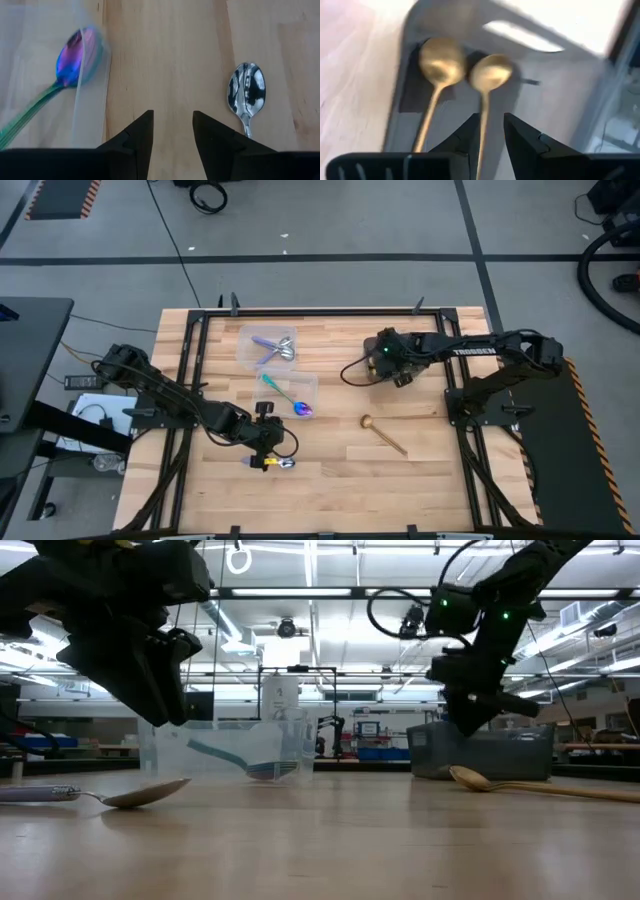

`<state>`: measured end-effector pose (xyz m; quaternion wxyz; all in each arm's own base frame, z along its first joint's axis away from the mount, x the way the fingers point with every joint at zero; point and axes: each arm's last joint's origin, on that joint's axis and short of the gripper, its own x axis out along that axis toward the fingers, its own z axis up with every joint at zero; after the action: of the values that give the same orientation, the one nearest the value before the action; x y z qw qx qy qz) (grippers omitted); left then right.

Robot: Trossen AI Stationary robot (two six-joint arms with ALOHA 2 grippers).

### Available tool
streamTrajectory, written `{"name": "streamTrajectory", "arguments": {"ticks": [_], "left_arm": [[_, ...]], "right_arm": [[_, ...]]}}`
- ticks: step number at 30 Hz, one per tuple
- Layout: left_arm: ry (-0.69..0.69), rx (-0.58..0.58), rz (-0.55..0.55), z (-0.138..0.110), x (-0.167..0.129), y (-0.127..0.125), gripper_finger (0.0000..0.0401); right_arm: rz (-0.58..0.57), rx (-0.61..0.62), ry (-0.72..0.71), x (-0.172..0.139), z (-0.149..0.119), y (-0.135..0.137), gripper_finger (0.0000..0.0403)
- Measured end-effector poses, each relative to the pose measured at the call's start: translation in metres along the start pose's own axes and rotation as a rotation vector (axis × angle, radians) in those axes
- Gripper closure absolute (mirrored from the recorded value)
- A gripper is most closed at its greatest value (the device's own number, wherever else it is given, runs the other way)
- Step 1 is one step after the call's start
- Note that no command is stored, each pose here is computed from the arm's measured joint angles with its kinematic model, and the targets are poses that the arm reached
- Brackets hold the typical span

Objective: Sort silverware by color (type)
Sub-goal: Put the gold spoon into the black bin

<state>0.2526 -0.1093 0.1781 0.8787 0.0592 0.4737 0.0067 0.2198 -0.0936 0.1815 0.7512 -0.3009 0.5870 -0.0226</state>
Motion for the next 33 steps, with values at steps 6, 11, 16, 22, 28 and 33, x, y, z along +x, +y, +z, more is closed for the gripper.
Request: {"name": "streamTrajectory", "arguments": {"ticks": [6, 11, 16, 22, 28, 33], "left_arm": [[0.026, -0.101, -0.041, -0.002, 0.000, -0.001, 0.0257], [0.026, -0.128, -0.040, -0.001, 0.000, -0.001, 0.0257], [0.021, -0.132, -0.022, 0.000, 0.001, 0.002, 0.0257], [0.014, -0.148, -0.013, 0.002, 0.002, 0.007, 0.0257], [0.005, -0.124, -0.003, 0.004, 0.004, 0.012, 0.0257], [-0.009, -0.123, 0.004, 0.006, 0.005, 0.018, 0.0257]], "right_arm": [[-0.183, 0.130, 0.036, -0.028, 0.006, -0.012, 0.0307], [-0.316, 0.403, -0.025, -0.055, 0.014, -0.017, 0.0307], [-0.273, 0.745, -0.194, -0.074, 0.024, -0.013, 0.0307], [0.047, 1.010, -0.349, -0.079, 0.037, 0.000, 0.0307], [0.199, 1.020, -0.321, -0.074, 0.057, 0.024, 0.0307], [0.257, 0.975, -0.249, -0.063, 0.075, 0.050, 0.0307]]}}
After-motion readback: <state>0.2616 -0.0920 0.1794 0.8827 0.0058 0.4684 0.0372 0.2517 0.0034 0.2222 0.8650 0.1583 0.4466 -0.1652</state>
